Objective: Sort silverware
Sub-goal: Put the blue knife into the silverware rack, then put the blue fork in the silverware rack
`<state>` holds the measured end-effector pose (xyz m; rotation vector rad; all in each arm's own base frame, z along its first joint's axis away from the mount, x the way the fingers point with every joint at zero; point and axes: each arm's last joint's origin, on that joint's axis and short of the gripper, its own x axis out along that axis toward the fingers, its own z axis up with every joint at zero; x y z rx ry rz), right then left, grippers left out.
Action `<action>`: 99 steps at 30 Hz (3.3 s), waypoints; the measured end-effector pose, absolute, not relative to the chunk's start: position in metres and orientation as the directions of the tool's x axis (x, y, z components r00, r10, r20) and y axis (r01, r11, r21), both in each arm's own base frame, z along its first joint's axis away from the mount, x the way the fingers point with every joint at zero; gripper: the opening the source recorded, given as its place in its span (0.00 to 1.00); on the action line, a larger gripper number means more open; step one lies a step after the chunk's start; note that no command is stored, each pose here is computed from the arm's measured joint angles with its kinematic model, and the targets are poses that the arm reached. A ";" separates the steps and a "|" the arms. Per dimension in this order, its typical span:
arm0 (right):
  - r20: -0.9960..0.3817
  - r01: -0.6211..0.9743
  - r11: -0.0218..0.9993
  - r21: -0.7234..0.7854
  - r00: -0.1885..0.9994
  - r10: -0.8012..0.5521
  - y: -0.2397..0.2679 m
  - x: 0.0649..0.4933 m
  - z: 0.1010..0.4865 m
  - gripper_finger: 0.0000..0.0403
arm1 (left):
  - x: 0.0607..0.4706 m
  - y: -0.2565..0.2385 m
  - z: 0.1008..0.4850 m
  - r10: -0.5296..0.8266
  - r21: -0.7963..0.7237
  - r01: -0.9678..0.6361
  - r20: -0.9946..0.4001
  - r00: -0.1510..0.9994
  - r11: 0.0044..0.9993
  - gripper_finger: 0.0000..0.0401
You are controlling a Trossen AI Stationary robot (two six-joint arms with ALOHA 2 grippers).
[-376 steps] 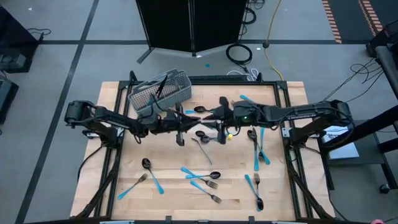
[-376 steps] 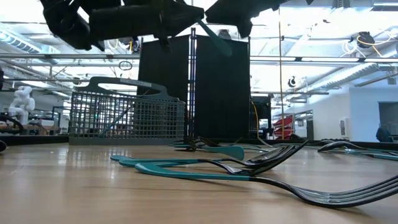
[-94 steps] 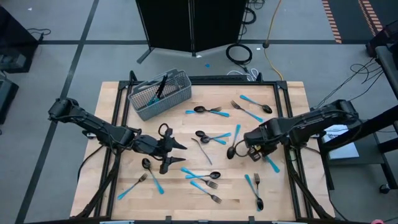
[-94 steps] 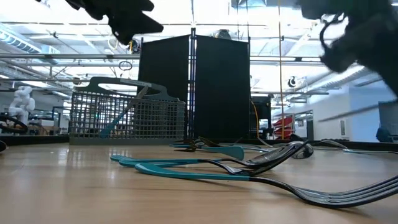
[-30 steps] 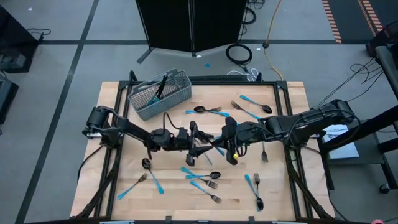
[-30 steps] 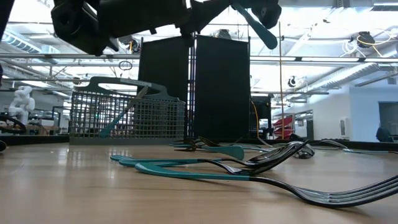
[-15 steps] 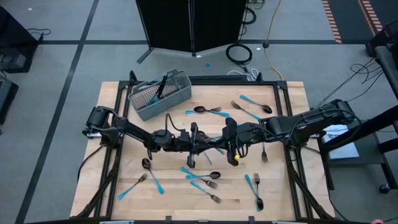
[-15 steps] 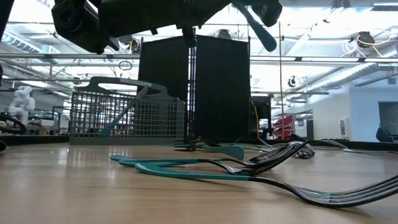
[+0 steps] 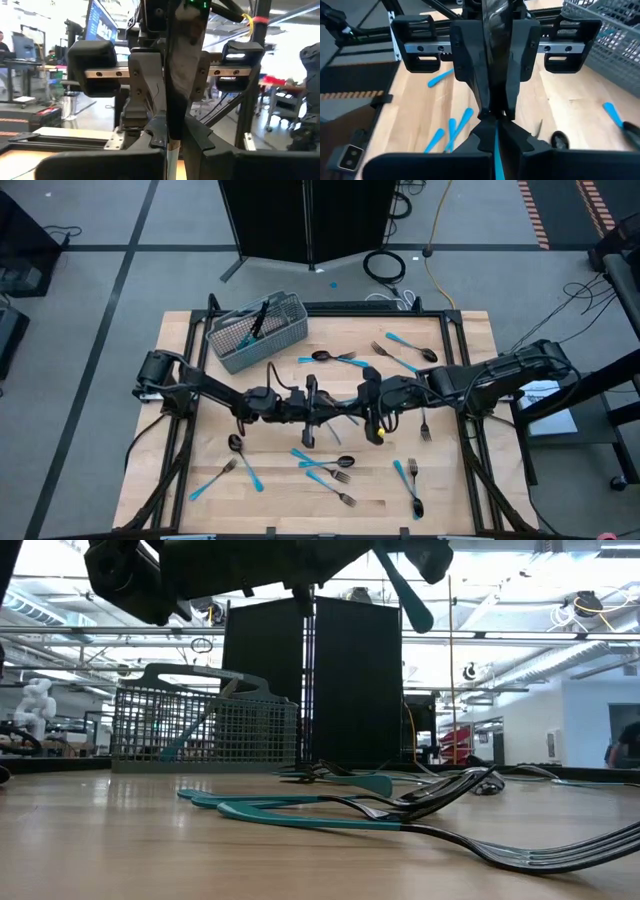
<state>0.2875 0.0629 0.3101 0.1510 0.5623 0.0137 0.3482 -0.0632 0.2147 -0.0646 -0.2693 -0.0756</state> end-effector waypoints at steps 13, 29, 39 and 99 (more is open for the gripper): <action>-0.656 0.146 0.988 -0.050 0.741 -0.143 0.056 0.278 0.294 0.01 | 0.287 -0.040 0.296 0.309 -0.023 -0.308 0.073 0.948 0.951 0.04; -0.566 0.227 0.958 -0.176 0.773 -0.287 0.057 0.303 0.282 0.01 | 0.172 0.060 0.311 0.805 0.026 -0.839 -0.300 0.512 0.543 0.04; -0.622 0.183 0.951 -0.249 0.722 -0.302 0.059 0.320 0.254 0.01 | 0.187 0.105 0.276 0.764 0.060 -0.862 -0.497 0.412 0.504 0.04; -0.905 0.232 0.933 -0.274 0.266 -0.332 -0.003 0.254 0.273 0.01 | 0.296 0.013 0.227 0.133 0.103 -0.108 -0.282 0.950 0.989 0.50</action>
